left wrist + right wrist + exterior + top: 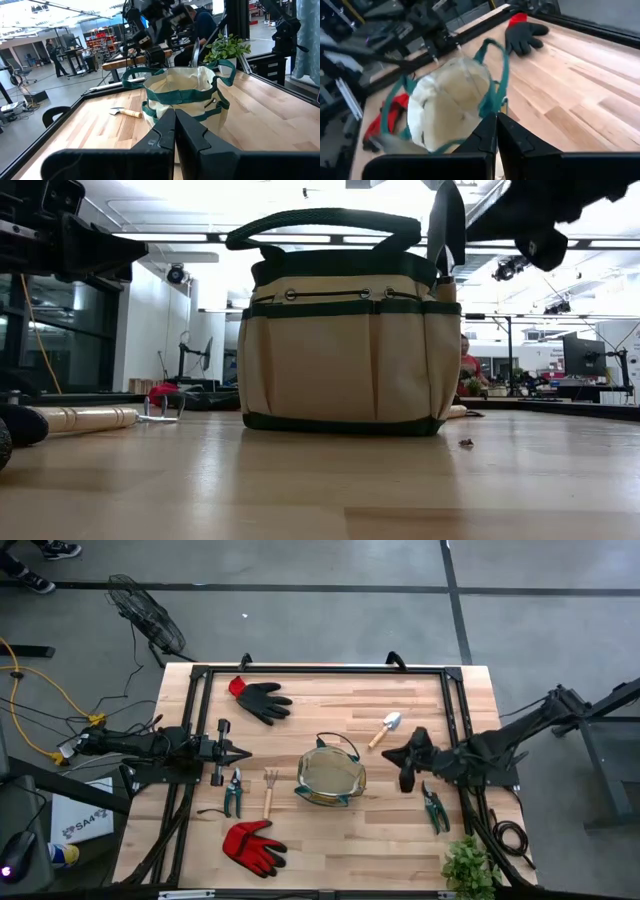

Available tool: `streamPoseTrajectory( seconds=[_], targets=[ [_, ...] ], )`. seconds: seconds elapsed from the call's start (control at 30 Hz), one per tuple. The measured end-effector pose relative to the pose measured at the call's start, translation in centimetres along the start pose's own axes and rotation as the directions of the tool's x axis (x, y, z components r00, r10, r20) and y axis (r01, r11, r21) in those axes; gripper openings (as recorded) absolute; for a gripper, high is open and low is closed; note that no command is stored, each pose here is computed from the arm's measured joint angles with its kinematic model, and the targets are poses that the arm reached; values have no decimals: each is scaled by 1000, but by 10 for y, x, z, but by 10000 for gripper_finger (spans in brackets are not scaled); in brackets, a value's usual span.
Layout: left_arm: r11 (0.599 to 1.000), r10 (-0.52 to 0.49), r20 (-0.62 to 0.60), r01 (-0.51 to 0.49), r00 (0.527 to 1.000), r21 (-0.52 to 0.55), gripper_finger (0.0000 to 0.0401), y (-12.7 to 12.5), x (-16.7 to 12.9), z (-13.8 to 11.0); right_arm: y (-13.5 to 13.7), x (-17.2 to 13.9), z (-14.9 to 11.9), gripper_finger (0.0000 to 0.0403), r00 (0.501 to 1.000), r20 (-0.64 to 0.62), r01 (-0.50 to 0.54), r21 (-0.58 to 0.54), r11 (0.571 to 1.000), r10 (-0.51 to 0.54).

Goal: Pick & Place Garden tools in Gardening bag
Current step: Put the brown trowel into the gardening bag

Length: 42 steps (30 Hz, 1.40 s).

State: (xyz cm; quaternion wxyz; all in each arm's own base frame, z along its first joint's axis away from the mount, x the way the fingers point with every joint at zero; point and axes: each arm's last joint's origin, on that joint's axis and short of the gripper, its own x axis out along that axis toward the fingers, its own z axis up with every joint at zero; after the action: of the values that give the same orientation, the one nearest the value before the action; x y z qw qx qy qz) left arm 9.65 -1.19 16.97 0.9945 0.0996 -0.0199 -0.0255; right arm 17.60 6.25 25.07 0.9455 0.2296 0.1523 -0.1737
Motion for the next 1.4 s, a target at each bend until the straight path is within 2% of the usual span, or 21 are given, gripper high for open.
streamPoseTrajectory(
  seconds=[0.2, 0.37, 0.53, 0.57, 0.63, 0.7, 0.77, 0.83, 1.2, 1.4],
  targets=[
    [1000, 0, 0, 0, 1000, 0, 0, 0, 0, 0, -9, -6, 23, 4, 987, -159, 22, -18, 1000, -24],
    [1000, 0, -1, 0, 1000, 0, 0, 0, 0, 0, -26, -7, 28, 5, 929, -367, 30, -44, 999, -44],
    [1000, 4, -1, -4, 1000, 0, 0, 0, 0, 0, -44, -1, 29, 17, 876, -471, 40, -143, 989, -104],
    [1000, 3, -1, -3, 1000, 0, 0, 0, 0, 0, -47, 2, 30, 22, 872, -473, 66, -135, 989, -123],
    [1000, 3, -1, -3, 1000, 0, 0, 0, 0, 0, -55, 8, 33, 37, 868, -468, 176, -22, 984, -166],
    [1000, 3, -1, -3, 1000, 0, 0, 0, 0, 0, -63, 15, 35, 55, 854, -483, 304, 165, 938, -192],
    [1000, 3, 0, -3, 1000, 0, 0, 0, 0, 0, -70, 21, 36, 76, 834, -517, 404, 339, 849, -191],
    [1000, 3, 0, -3, 1000, 0, 0, 0, 0, 0, -75, 28, 36, 98, 816, -551, 455, 430, 780, -173],
    [1000, 2, -1, -2, 1000, 0, 0, 0, 0, 0, -99, 57, 41, 218, 809, -540, 571, 631, 525, -232],
    [1000, -1, 0, 1, 1000, 0, 0, 0, 0, 0, -114, 76, 40, 245, 791, -547, 606, 646, 464, -273]
  ],
)
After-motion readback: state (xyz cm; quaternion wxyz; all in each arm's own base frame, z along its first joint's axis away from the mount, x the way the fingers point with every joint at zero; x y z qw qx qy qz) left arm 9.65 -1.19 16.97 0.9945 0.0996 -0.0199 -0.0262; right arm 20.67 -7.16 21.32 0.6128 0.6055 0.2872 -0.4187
